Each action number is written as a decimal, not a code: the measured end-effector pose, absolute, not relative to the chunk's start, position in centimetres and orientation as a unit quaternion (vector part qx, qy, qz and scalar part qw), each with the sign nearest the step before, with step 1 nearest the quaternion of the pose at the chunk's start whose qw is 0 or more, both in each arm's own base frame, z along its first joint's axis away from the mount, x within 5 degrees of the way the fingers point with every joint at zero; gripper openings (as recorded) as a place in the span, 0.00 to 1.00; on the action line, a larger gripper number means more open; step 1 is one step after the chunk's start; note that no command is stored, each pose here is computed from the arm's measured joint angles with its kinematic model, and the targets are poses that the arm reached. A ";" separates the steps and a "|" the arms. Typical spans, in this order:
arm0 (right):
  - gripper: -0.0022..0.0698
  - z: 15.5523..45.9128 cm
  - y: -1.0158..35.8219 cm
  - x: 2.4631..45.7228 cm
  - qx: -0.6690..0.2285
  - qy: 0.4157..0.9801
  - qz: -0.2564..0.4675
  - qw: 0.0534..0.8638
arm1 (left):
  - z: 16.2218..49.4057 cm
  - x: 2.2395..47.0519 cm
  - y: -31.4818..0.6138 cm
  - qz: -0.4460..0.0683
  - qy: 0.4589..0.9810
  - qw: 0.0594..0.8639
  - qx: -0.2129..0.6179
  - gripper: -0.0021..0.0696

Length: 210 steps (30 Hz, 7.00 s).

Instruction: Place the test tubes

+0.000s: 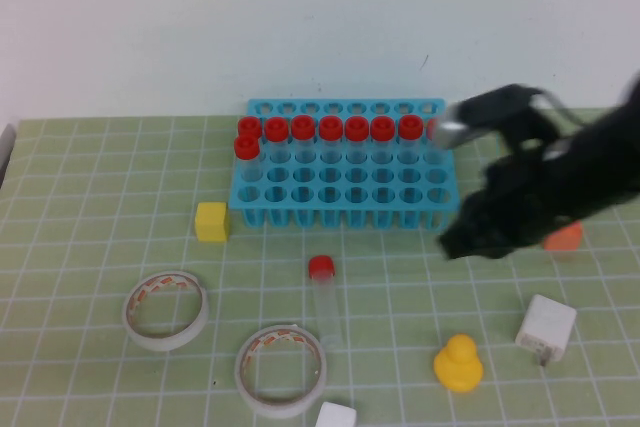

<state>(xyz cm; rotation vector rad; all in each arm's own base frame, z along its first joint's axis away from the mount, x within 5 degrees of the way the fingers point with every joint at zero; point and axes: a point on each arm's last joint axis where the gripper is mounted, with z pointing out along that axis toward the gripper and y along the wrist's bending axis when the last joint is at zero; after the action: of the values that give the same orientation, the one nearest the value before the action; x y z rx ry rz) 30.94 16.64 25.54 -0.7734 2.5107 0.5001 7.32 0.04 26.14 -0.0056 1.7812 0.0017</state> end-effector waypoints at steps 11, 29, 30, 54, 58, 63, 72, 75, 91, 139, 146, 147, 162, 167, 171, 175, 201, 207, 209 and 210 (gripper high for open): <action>0.03 19.7 27.7 32.2 -0.358 0.915 0.104 0.154 | 26.3 7.4 0.0 0.001 0.769 0.639 -0.002 0.03; 0.71 16.5 30.3 34.7 -0.304 0.939 0.100 0.127 | 26.3 7.4 0.0 0.000 0.769 0.639 -0.001 0.03; 0.71 16.2 30.3 34.7 -0.304 0.939 0.098 0.123 | 26.3 7.4 0.0 0.000 0.769 0.639 -0.001 0.03; 0.36 14.3 29.7 34.4 -0.316 0.944 0.061 0.074 | 26.4 7.4 0.0 -0.013 0.768 0.640 -0.017 0.03; 0.36 14.3 29.7 34.5 -0.316 0.944 0.061 0.077 | 26.5 7.4 0.0 -0.017 0.764 0.645 -0.020 0.03; 0.35 16.5 29.6 34.8 -0.320 0.938 0.060 0.120 | 26.5 7.4 0.0 -0.020 0.763 0.646 -0.022 0.03; 0.35 25.3 28.1 34.1 -0.296 0.906 0.086 0.288 | 26.5 7.4 0.1 0.011 0.763 0.646 0.003 0.03; 0.35 26.2 27.0 33.3 -0.281 0.892 0.090 0.342 | 26.6 7.4 0.1 0.015 0.758 0.652 0.006 0.03; 0.35 22.3 22.2 25.8 -0.290 0.807 0.202 0.473 | 27.4 7.5 0.1 -0.006 0.731 0.682 -0.012 0.03; 0.35 25.6 23.0 22.2 -0.393 0.629 0.319 0.590 | 30.3 16.1 -11.5 -0.311 0.662 0.663 0.159 0.50; 0.35 24.8 23.0 21.6 -0.418 0.625 0.318 0.578 | 29.9 17.0 -12.5 -0.363 0.649 0.656 0.132 0.79; 0.35 24.8 22.9 21.6 -0.419 0.625 0.317 0.577 | 29.7 17.1 -12.6 -0.367 0.651 0.652 0.128 0.79; 0.35 23.3 22.4 20.8 -0.428 0.639 0.314 0.557 | 29.4 17.3 -13.1 -0.400 0.651 0.634 0.119 0.41; 0.35 23.2 22.4 20.8 -0.431 0.637 0.314 0.556 | 29.4 17.3 -13.2 -0.405 0.650 0.631 0.122 0.62; 0.35 23.2 22.4 20.8 -0.432 0.637 0.314 0.556 | 29.3 17.3 -13.2 -0.409 0.655 0.623 0.119 0.76; 0.35 23.3 22.5 20.7 -0.442 0.630 0.315 0.556 | 29.1 17.3 -13.4 -0.407 0.656 0.622 0.132 0.76; 0.42 23.0 22.6 20.5 -0.429 0.651 0.317 0.539 | 28.6 17.2 -14.3 -0.387 0.642 0.628 0.206 0.39; 0.77 23.5 21.8 20.8 -0.429 0.665 0.279 0.544 | 29.0 17.3 -14.1 -0.372 0.625 0.653 0.209 0.39; 0.81 24.4 21.3 20.5 -0.433 0.661 0.263 0.554 | 29.0 17.4 -14.0 -0.368 0.625 0.657 0.204 0.39; 0.82 25.0 20.9 20.3 -0.436 0.660 0.249 0.559 | 29.1 17.5 -14.0 -0.367 0.625 0.659 0.201 0.39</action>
<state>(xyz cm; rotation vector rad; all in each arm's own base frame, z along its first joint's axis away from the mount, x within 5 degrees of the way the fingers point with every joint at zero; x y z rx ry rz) 20.32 20.89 25.03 -1.0270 1.5555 0.5871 17.47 -13.99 29.07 0.4557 1.4157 -0.8307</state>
